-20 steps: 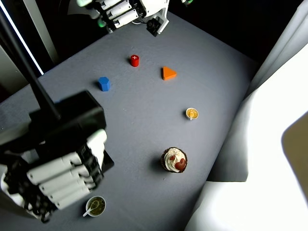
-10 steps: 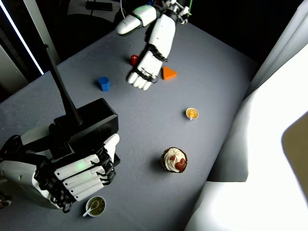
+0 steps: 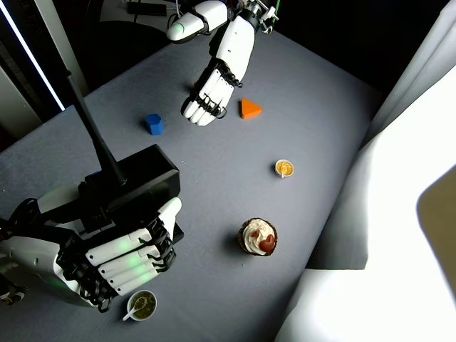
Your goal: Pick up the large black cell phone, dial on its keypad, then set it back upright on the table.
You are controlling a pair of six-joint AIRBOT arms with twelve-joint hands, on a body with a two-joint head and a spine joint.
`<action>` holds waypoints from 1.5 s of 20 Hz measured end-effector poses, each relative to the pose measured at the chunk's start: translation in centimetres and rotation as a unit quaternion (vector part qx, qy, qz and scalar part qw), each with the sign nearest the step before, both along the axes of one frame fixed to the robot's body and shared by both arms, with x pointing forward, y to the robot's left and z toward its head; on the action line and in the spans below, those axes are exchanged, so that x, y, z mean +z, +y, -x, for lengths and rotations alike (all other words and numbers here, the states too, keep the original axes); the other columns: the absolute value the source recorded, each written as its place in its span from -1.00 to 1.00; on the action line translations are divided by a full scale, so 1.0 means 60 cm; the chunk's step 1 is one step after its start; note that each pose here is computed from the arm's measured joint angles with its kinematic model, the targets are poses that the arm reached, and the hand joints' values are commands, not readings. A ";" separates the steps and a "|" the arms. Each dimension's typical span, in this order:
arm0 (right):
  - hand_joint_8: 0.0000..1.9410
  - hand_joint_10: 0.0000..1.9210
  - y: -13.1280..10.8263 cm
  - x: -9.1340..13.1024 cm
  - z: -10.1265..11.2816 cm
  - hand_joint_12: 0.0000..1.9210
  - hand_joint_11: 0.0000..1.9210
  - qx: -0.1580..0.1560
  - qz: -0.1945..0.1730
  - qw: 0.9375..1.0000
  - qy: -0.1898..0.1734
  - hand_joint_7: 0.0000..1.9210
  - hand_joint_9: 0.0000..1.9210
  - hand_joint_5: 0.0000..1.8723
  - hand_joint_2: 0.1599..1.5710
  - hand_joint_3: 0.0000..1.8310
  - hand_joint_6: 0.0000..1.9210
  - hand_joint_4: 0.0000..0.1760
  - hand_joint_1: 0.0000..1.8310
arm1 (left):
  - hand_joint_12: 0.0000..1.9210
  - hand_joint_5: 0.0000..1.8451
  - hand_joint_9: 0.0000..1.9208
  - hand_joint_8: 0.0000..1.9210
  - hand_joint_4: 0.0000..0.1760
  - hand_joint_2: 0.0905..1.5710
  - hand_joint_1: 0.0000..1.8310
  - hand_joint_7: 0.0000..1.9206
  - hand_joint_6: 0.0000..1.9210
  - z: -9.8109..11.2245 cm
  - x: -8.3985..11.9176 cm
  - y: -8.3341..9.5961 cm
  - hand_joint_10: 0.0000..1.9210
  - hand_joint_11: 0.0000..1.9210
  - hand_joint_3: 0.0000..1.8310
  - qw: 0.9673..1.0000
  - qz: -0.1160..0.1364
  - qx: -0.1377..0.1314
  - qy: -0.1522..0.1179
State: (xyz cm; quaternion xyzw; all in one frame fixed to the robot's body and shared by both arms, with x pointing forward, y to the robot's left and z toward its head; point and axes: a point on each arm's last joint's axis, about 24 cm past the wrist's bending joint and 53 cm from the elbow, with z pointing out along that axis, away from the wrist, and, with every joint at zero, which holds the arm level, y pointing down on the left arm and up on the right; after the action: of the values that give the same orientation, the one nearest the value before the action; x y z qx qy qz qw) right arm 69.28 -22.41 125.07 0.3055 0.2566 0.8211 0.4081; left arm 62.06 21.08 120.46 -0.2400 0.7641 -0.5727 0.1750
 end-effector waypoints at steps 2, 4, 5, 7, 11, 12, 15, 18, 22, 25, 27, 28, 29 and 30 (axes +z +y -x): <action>0.05 0.34 -0.004 -0.001 -0.002 0.25 -0.03 -0.005 -0.005 1.000 0.002 0.00 -0.03 0.13 0.34 -1.00 -0.34 -1.00 0.51 | -0.62 -0.86 -0.82 -1.00 -1.00 0.44 -1.00 -0.81 -1.00 0.002 0.000 -0.002 -1.00 -1.00 -1.00 1.000 0.000 -0.002 0.000; 0.09 0.38 -0.003 -0.006 -0.003 0.30 -0.05 -0.006 -0.010 1.000 0.006 -0.02 -0.06 0.13 0.35 -1.00 -0.37 -1.00 0.51 | -0.58 -0.83 -0.84 -1.00 -1.00 0.44 -1.00 -0.82 -1.00 0.004 -0.002 -0.008 -1.00 -1.00 -1.00 1.000 0.000 -0.004 0.001; 0.11 0.39 0.000 -0.007 -0.003 0.31 -0.06 -0.004 -0.010 1.000 0.007 -0.03 -0.07 0.12 0.35 -1.00 -0.34 -1.00 0.50 | -0.60 -0.84 -0.85 -1.00 -1.00 0.44 -1.00 -0.84 -1.00 0.008 -0.003 -0.012 -1.00 -1.00 -1.00 1.000 0.000 -0.008 0.002; 0.10 0.41 0.008 -0.010 0.000 0.37 -0.06 0.002 -0.012 1.000 0.009 -0.04 -0.07 0.11 0.36 -1.00 -0.31 -1.00 0.50 | -0.58 -0.83 -0.84 -1.00 -1.00 0.44 -1.00 -0.84 -1.00 0.014 -0.004 -0.019 -1.00 -1.00 -1.00 1.000 0.000 -0.017 0.003; 0.14 0.36 0.014 -0.014 0.000 0.20 -0.04 0.005 -0.014 1.000 0.012 -0.05 -0.06 0.13 0.35 -1.00 -0.32 -1.00 0.50 | -0.49 -0.81 -0.82 -1.00 -0.98 0.44 -1.00 -0.83 -1.00 0.016 -0.004 -0.023 -1.00 -1.00 -1.00 1.000 0.001 -0.019 0.004; 0.16 0.37 0.014 -0.015 0.000 0.20 -0.02 0.005 -0.015 1.000 0.012 -0.06 -0.06 0.12 0.36 -1.00 -0.34 -1.00 0.50 | -0.46 -0.81 -0.82 -1.00 -0.99 0.44 -1.00 -0.82 -1.00 0.016 -0.004 -0.021 -1.00 -1.00 -1.00 1.000 0.000 -0.018 0.004; 0.10 0.33 0.015 -0.013 0.001 0.17 0.00 0.006 -0.012 1.000 0.008 -0.03 -0.02 0.13 0.34 -1.00 -0.34 -1.00 0.51 | -0.40 -0.80 -0.80 -1.00 -1.00 0.45 -1.00 -0.81 -1.00 0.016 -0.004 -0.021 -1.00 -1.00 -1.00 1.000 0.000 -0.018 0.004; 0.18 0.40 0.017 -0.011 0.002 0.25 -0.03 0.008 -0.009 1.000 0.002 -0.07 -0.07 0.10 0.37 -1.00 -0.33 -1.00 0.50 | -0.42 -0.82 -0.79 -1.00 -0.99 0.45 -1.00 -0.80 -0.99 0.016 -0.004 -0.020 -1.00 -1.00 -1.00 1.000 0.000 -0.017 0.003; 0.07 0.34 0.023 -0.012 0.005 0.21 -0.03 0.012 -0.008 1.000 -0.001 -0.03 -0.03 0.11 0.34 -1.00 -0.28 -1.00 0.51 | -0.47 -0.83 -0.79 -1.00 -1.00 0.45 -1.00 -0.79 -1.00 0.015 -0.003 -0.020 -1.00 -1.00 -1.00 1.000 0.001 -0.017 0.003; 0.17 0.14 0.023 -0.010 0.006 0.30 -0.02 0.012 -0.006 1.000 -0.006 0.02 0.00 0.21 0.32 -1.00 -0.42 -1.00 0.41 | -0.38 -0.82 -0.78 -1.00 -1.00 0.45 -1.00 -0.80 -1.00 0.014 -0.003 -0.017 -1.00 -1.00 -1.00 1.000 0.000 -0.015 0.003; 0.14 0.38 0.024 -0.012 0.007 0.31 -0.04 0.014 -0.004 1.000 -0.007 -0.06 -0.06 0.10 0.36 -1.00 -0.31 -1.00 0.50 | -0.41 -0.83 -0.79 -1.00 -1.00 0.45 -1.00 -0.80 -1.00 0.014 -0.003 -0.017 -1.00 -1.00 -1.00 1.000 0.001 -0.015 0.003; 0.12 0.39 0.025 -0.014 0.008 0.30 -0.04 0.015 -0.001 1.000 -0.006 -0.06 -0.06 0.11 0.36 -1.00 -0.30 -1.00 0.50 | -0.43 -0.82 -0.80 -1.00 -1.00 0.46 -1.00 -0.80 -0.99 0.014 -0.003 -0.017 -1.00 -1.00 -1.00 1.000 0.001 -0.015 0.003; 0.16 0.44 0.026 -0.017 0.010 0.33 -0.06 0.017 0.003 1.000 -0.005 -0.07 -0.09 0.10 0.37 -1.00 -0.32 -1.00 0.50 | -0.43 -0.81 -0.80 -1.00 -1.00 0.46 -1.00 -0.80 -0.99 0.014 -0.003 -0.017 -1.00 -1.00 -1.00 1.000 0.001 -0.015 0.003; 0.19 0.45 0.026 -0.023 0.011 0.33 -0.07 0.017 0.006 1.000 -0.002 -0.08 -0.09 0.10 0.38 -1.00 -0.34 -1.00 0.50 | -0.42 -0.81 -0.80 -1.00 -1.00 0.46 -1.00 -0.80 -1.00 0.013 -0.003 -0.016 -1.00 -1.00 -1.00 1.000 0.000 -0.015 0.003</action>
State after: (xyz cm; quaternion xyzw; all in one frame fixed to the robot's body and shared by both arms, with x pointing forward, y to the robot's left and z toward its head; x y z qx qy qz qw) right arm 68.64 -20.83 123.71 0.2972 0.2657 0.8272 0.3960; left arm 61.29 20.13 120.29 -0.2305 0.7677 -0.5748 0.1646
